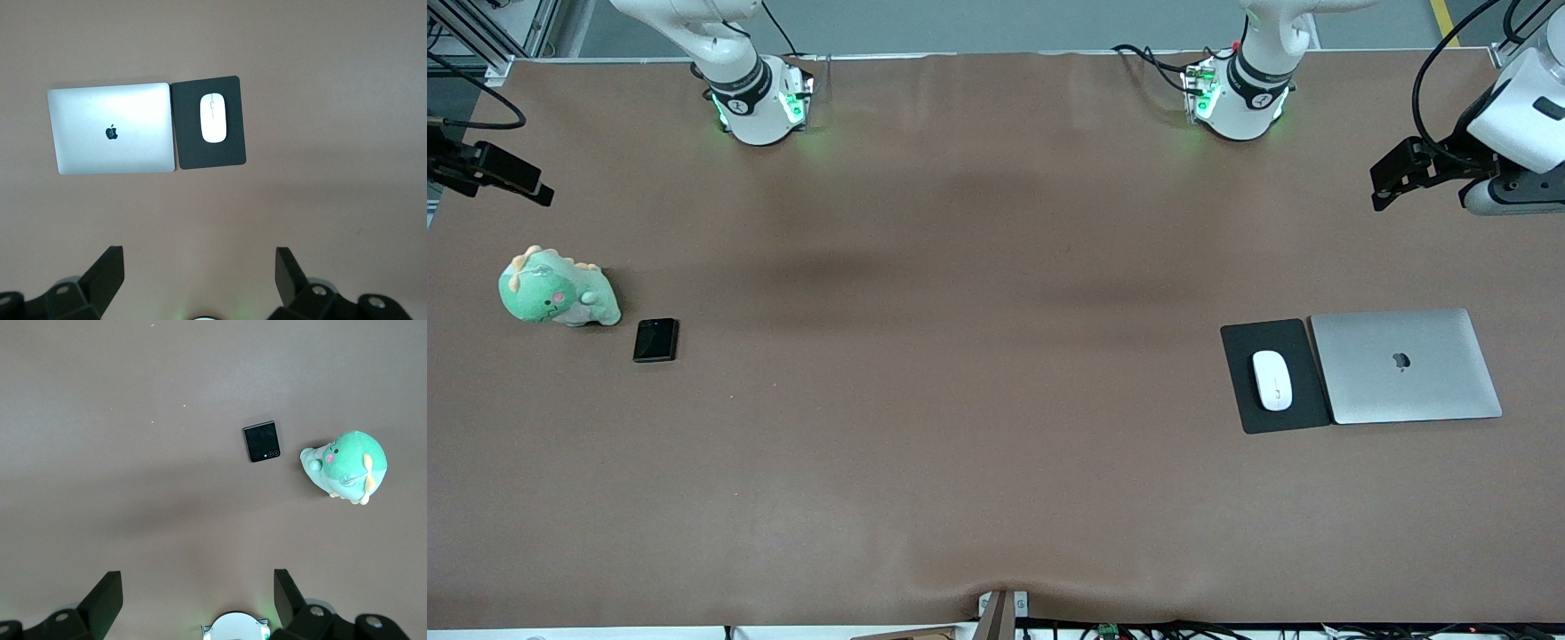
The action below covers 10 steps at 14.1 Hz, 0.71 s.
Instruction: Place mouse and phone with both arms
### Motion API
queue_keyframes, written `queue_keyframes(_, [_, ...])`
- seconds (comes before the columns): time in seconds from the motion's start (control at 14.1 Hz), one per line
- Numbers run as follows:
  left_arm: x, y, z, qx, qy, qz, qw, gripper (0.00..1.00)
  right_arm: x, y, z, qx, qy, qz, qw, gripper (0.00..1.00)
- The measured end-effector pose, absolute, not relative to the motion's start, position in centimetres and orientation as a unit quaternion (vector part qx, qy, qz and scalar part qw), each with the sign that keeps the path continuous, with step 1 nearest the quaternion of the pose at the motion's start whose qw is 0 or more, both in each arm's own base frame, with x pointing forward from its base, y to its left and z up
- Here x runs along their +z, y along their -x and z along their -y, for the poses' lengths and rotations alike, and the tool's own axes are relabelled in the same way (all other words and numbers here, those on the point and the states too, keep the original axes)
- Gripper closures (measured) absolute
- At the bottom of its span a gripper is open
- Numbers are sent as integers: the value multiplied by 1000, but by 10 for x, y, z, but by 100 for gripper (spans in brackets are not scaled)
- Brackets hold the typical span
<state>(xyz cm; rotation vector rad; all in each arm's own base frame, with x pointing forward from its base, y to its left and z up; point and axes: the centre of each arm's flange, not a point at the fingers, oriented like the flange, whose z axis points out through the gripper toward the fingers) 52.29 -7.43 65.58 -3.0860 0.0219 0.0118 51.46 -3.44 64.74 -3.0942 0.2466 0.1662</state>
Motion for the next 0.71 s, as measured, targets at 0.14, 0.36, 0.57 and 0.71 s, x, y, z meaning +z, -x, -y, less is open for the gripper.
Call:
queue_keyframes(0.14, [656, -523, 74, 4, 1000, -7, 28, 0, 646, -515, 33, 54, 995, -78, 17, 0])
queue_keyframes(0.36, [656, -523, 74, 4, 1000, -7, 28, 0, 645, -517, 33, 55, 995, -78, 17, 0])
queue_keyframes(0.57, [656, -523, 73, 5, 1000, -6, 28, 0, 643, -518, 33, 55, 995, -77, 17, 0])
queue_keyframes(0.71, [655, -522, 73, 10, 1000, 0, 29, 0, 642, -518, 32, 56, 995, -77, 16, 0])
